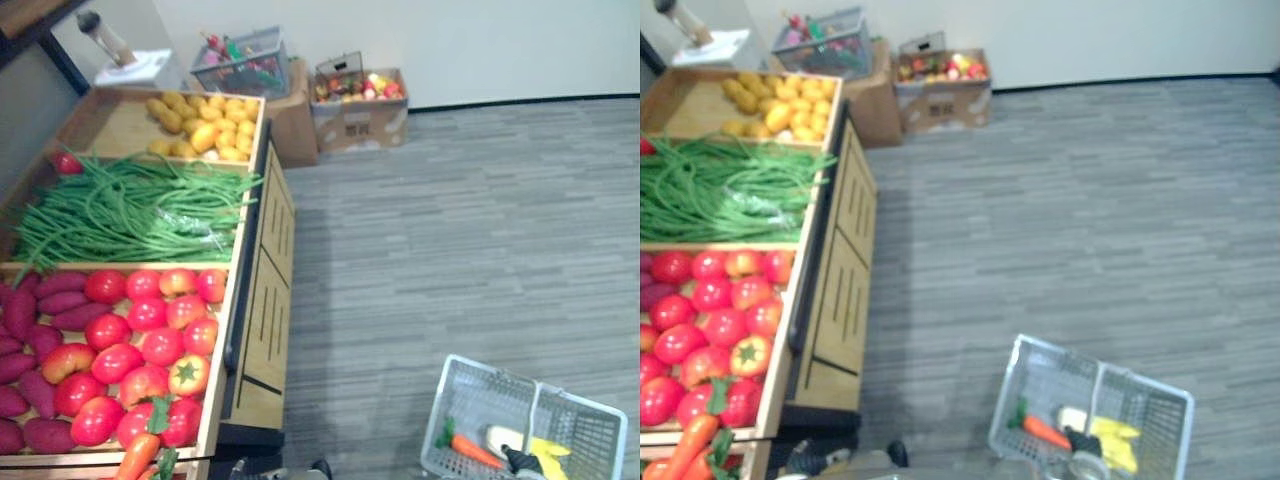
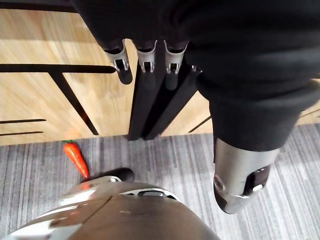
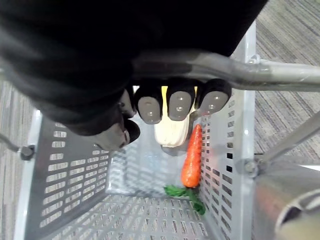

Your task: Pick vegetable in the basket

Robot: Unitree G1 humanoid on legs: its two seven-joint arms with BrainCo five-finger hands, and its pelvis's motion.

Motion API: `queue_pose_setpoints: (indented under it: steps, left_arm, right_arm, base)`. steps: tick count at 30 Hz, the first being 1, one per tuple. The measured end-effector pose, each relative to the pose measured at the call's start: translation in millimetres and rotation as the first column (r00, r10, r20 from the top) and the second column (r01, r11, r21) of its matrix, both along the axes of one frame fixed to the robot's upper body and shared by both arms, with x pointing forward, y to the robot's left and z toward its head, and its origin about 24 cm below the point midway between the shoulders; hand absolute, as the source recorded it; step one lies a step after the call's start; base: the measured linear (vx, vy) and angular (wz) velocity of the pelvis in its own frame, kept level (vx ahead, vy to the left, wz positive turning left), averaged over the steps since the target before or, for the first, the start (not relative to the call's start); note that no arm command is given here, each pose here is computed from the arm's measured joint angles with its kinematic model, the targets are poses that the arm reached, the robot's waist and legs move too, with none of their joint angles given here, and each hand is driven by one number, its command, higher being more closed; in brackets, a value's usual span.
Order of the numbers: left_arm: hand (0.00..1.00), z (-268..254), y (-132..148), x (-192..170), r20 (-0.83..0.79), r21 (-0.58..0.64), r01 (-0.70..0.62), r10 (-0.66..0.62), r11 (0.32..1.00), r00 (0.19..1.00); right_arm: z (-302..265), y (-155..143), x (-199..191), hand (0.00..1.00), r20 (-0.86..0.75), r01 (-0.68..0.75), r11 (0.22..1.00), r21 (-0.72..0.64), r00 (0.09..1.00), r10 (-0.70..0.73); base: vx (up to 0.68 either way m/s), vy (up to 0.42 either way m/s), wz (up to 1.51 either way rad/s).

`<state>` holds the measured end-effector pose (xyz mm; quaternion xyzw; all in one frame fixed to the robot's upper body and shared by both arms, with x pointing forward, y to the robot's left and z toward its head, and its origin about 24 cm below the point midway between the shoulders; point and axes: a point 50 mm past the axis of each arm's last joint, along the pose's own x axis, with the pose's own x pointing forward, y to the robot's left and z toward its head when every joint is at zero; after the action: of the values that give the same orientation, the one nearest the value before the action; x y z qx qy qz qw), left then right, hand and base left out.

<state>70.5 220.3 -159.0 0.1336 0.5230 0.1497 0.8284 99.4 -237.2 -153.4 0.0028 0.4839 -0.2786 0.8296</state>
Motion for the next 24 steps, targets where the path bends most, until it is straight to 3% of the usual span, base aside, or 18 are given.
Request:
queue_pose_setpoints:
  steps: [10, 17, 24]
  left_arm:
    - [0.00, -1.3, -2.8, -2.1, -0.015, -0.003, 0.038, -0.038, 0.999, 0.999]
    - [0.00, 1.5, 11.8, -3.3, -0.016, 0.029, 0.058, -0.058, 0.998, 0.998]
    - [0.00, -6.2, 5.6, -26.5, -0.044, -0.083, -0.209, 0.206, 0.974, 0.977]
  right_arm:
    - [2.3, 0.4, 1.0, 1.00, 0.018, -0.027, 1.000, -0.014, 0.999, 0.027]
    - [-3.1, 18.8, -1.5, 1.00, 0.015, -0.056, 0.997, 0.058, 0.998, 0.055]
    - [-8.2, 13.9, -23.7, 1.00, -0.041, -0.027, 0.997, 0.077, 0.999, 0.030]
  base:
    - [0.00, -0.016, -0.29]
    - [-0.04, 0.000, 0.01]
    - [0.04, -0.012, 0.10]
